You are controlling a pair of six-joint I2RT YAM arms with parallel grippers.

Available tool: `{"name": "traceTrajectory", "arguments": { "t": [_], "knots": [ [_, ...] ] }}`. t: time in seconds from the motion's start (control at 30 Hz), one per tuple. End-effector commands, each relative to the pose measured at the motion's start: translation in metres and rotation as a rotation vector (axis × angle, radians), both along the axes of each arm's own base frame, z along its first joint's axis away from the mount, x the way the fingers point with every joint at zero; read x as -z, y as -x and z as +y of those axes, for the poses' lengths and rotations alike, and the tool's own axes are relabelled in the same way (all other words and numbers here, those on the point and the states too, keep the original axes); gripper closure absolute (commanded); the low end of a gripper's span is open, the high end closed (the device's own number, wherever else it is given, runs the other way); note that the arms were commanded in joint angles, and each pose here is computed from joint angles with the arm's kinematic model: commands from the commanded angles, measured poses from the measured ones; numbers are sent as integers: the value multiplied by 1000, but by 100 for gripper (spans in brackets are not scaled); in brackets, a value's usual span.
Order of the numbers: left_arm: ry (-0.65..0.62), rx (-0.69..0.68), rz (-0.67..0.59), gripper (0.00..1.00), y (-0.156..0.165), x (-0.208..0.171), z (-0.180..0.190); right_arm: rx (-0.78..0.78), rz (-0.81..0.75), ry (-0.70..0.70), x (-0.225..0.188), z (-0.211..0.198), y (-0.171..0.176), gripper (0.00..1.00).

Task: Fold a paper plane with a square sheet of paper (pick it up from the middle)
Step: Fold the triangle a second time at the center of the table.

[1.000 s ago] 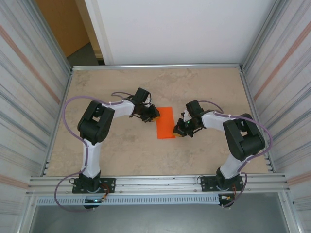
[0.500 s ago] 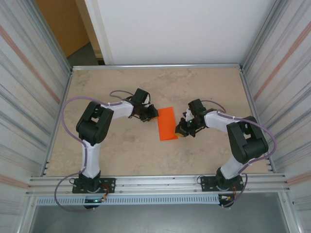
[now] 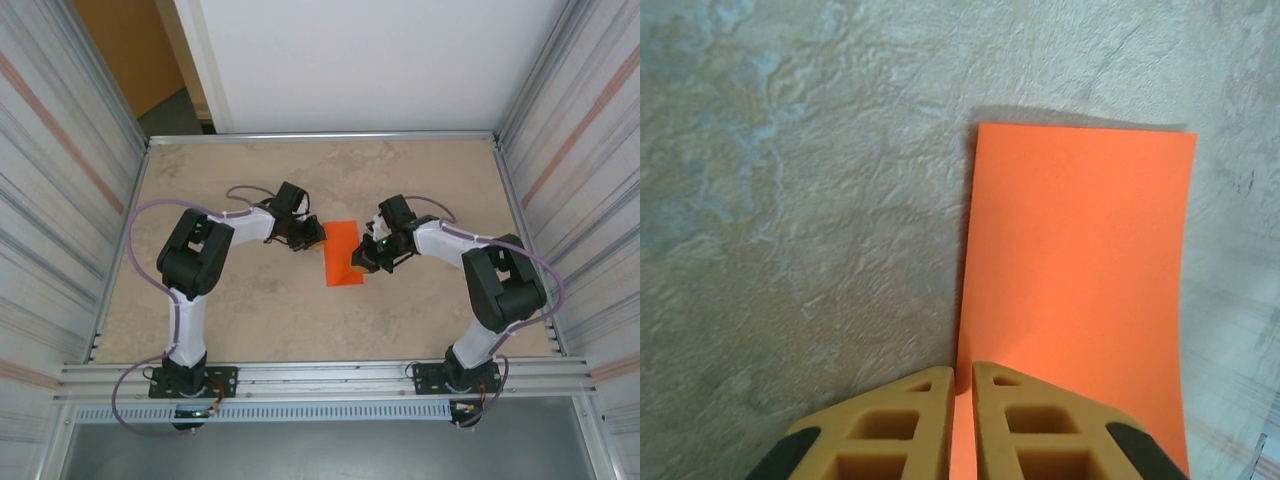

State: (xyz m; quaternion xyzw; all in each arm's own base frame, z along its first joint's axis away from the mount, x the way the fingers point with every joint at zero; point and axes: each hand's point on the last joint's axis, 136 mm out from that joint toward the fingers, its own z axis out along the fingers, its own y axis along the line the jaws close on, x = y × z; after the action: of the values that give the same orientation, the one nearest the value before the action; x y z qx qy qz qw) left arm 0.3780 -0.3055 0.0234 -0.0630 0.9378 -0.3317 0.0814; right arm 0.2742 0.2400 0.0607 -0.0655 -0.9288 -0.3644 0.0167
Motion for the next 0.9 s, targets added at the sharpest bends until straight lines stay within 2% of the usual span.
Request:
{"name": "traceTrajectory", "arguments": {
  "t": [0.0, 0.13, 0.43, 0.67, 0.77, 0.87],
  "knots": [
    [-64, 36, -13, 87, 5, -3, 3, -4, 11, 12, 0, 3, -3, 100],
    [-68, 57, -65, 86, 2, -22, 4, 3, 16, 26, 1, 4, -5, 100],
    [17, 82, -152, 88, -3, -44, -7, 11, 41, 70, 8, -3, 1, 100],
    [-45, 62, -156, 89, -8, -35, 1, 8, 53, 92, 10, -9, 8, 100],
    [-35, 79, -121, 89, -7, -24, -3, 6, 56, 87, 8, -10, 12, 100],
    [-77, 64, -83, 89, -5, -10, 4, 8, 54, 90, 4, -13, 14, 100]
  ]
}}
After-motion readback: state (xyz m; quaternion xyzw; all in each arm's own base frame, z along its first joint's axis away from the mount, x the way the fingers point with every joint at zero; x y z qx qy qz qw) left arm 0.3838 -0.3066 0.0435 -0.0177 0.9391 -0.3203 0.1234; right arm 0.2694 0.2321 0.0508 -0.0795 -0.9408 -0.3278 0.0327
